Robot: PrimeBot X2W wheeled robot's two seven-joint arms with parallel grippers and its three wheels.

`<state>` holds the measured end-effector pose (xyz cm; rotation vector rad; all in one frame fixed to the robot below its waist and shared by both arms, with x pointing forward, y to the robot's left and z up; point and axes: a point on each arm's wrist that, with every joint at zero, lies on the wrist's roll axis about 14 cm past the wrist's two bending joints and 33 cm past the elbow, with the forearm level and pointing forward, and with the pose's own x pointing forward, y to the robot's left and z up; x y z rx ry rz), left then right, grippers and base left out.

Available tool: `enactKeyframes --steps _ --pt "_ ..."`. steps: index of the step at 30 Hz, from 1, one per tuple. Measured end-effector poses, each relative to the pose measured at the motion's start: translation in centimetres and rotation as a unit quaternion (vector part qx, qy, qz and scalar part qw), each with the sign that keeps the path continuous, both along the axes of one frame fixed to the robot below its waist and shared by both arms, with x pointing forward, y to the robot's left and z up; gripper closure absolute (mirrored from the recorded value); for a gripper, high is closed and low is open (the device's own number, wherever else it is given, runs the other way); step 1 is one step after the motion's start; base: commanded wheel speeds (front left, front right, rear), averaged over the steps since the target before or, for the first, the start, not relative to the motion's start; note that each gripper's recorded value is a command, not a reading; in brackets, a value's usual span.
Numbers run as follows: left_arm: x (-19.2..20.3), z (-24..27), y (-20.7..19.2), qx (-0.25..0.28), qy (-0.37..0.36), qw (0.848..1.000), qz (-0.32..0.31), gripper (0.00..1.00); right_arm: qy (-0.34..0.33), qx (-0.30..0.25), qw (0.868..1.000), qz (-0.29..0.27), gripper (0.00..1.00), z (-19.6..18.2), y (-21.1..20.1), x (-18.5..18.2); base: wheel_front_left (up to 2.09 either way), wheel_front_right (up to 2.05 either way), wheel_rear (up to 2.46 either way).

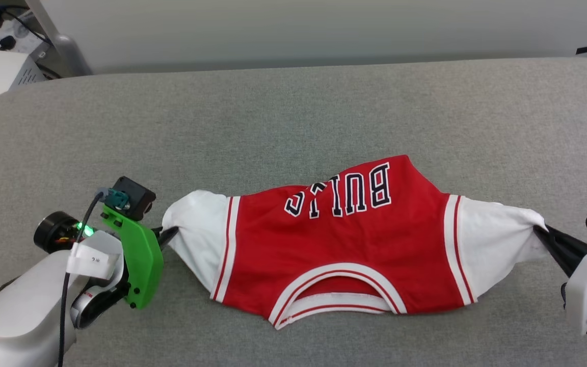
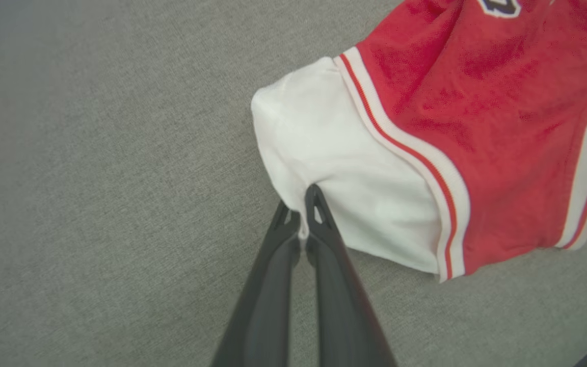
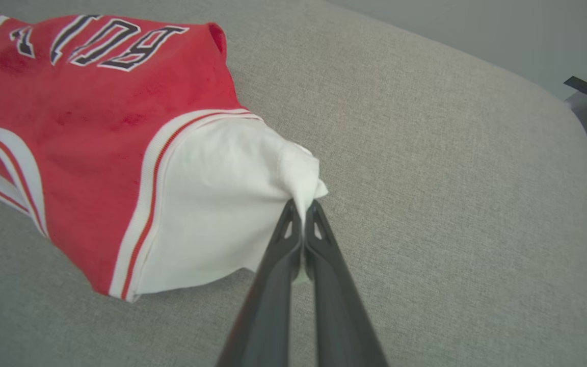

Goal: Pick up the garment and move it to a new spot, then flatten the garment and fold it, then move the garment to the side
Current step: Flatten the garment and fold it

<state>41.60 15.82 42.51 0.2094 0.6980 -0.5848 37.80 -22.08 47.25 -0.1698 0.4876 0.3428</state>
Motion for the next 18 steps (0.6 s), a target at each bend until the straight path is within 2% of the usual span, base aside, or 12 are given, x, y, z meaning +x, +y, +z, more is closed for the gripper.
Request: enactKeyframes --steps 7,8,13,18 --pt "0.5 9.1 -1.2 -0.067 -0.139 0.988 -0.003 1.0 -0.098 0.03 0.995 0.0 1.0 6.2 0.4 1.1 0.0 0.0 0.0" --pt "0.5 12.1 -1.5 -0.086 -0.182 0.979 0.0 1.0 -0.128 0.039 0.991 0.003 1.0 8.3 0.6 1.4 0.0 0.0 0.0" --pt "0.5 18.8 -2.3 -0.126 -0.272 0.954 -0.002 1.0 -0.198 0.042 0.979 0.012 1.0 13.1 0.9 2.6 0.0 0.0 0.0" --pt "1.9 25.3 -3.2 -0.154 -0.359 0.92 -0.012 1.0 -0.259 0.042 0.965 0.026 1.0 17.7 1.4 4.5 0.0 0.0 0.0"
